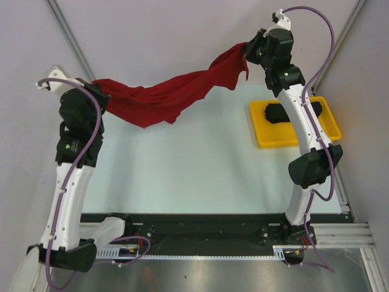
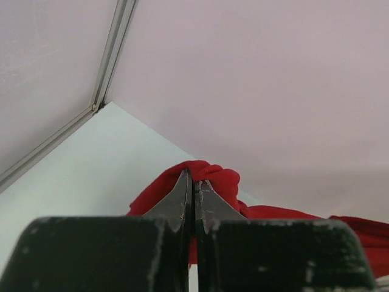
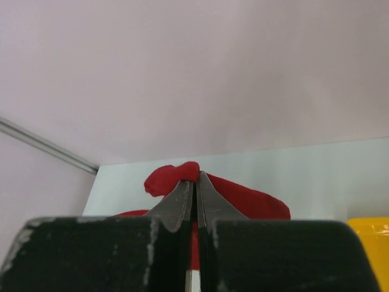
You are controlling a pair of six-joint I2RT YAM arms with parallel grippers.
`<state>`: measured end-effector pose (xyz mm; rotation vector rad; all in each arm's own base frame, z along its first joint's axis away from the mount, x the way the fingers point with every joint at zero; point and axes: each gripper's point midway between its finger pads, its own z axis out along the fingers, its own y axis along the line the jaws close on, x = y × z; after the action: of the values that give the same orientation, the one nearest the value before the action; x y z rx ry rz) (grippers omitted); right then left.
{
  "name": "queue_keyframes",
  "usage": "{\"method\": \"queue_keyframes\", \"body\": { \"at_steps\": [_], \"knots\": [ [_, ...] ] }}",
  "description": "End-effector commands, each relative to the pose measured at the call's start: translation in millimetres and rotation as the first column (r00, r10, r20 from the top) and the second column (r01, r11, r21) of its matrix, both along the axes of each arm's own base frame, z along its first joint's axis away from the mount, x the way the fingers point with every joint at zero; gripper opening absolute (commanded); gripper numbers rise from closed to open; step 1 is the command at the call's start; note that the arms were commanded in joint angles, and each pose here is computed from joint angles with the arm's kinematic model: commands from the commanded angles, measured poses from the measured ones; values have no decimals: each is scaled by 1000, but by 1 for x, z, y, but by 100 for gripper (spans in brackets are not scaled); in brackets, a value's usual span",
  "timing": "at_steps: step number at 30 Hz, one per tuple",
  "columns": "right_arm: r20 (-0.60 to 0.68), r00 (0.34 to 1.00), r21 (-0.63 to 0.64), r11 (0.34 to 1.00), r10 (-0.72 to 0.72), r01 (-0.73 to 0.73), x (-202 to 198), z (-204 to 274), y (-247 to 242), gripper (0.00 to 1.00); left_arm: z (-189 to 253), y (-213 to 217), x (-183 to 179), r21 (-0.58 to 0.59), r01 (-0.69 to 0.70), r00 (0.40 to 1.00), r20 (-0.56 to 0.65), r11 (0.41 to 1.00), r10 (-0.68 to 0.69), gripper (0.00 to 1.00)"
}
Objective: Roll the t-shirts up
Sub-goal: Flatten out the T-shirt at the center of the board.
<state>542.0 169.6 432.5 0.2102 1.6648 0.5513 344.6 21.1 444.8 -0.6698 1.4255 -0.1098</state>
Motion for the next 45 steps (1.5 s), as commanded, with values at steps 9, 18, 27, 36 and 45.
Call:
{"method": "queue_keyframes", "body": {
  "at_steps": [9, 18, 27, 36, 45],
  "knots": [
    [-229, 972, 19, 998, -48, 54, -17, -67, -21, 0, 3, 20, 10, -58, 118, 990, -75, 991, -122, 0],
    [-22, 1000, 94, 996, -9, 11, -42, 24, -36, 0, 41, 25, 36, -49, 135, 991, -1, 990, -135, 0],
    [136, 989, 189, 982, -52, 25, -55, 97, -67, 0, 116, 37, 37, -28, 130, 988, 87, 991, -127, 0],
    [-238, 969, 133, 986, -71, 104, -63, -63, -84, 0, -34, 50, 89, -162, 170, 955, -217, 972, -203, 0],
    [-623, 780, 63, 998, 55, -20, -14, -264, -31, 0, -219, -5, 160, -339, 306, 764, -469, 889, -442, 47]
  ]
}}
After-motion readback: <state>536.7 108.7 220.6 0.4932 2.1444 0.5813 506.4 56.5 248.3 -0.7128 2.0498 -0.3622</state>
